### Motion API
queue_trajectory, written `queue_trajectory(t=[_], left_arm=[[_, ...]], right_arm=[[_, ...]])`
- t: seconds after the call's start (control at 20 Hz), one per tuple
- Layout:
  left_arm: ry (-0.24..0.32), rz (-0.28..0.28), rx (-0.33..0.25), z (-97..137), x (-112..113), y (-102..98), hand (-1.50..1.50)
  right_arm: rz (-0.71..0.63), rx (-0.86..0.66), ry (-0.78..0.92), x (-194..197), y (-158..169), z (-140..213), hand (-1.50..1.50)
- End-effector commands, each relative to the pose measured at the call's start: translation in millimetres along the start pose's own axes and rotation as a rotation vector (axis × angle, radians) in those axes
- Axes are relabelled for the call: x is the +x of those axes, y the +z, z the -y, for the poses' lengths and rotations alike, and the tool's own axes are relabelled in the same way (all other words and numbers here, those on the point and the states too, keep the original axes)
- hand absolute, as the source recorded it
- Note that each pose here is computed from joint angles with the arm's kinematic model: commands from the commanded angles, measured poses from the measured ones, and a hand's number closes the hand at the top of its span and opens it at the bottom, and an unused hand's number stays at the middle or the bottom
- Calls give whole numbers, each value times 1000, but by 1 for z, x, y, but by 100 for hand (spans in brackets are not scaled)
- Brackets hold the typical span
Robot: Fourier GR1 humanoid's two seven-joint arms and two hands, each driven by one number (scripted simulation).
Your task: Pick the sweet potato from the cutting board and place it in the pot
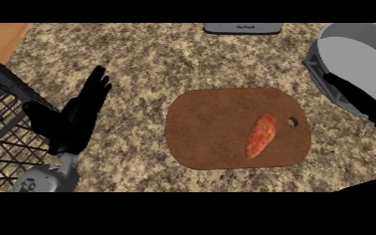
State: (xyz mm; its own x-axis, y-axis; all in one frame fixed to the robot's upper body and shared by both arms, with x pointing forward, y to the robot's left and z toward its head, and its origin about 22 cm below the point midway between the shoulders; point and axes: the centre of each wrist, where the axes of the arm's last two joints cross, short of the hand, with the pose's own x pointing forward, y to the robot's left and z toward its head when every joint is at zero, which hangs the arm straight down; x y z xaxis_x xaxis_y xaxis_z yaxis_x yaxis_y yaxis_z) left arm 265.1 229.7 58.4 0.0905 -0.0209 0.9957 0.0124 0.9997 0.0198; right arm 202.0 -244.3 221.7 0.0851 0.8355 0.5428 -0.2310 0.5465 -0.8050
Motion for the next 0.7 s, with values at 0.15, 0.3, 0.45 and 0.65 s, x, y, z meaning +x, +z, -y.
queue_trajectory(t=[0.15, 0.3, 0.45, 0.65], left_arm=[[0, -5, 26, 2, 8, 0, 0], [-10, -15, 5, 9, 13, -3, 0], [3, -6, 13, -4, 12, 15, 0], [7, -1, 19, 10, -3, -2, 0]], right_arm=[[-121, 114, 30, -2, -27, -21, -150], [-144, 133, 70, 9, -22, -31, -150], [-201, 137, 108, -7, -30, -38, -150], [-193, 126, 94, -3, -29, -57, -150]])
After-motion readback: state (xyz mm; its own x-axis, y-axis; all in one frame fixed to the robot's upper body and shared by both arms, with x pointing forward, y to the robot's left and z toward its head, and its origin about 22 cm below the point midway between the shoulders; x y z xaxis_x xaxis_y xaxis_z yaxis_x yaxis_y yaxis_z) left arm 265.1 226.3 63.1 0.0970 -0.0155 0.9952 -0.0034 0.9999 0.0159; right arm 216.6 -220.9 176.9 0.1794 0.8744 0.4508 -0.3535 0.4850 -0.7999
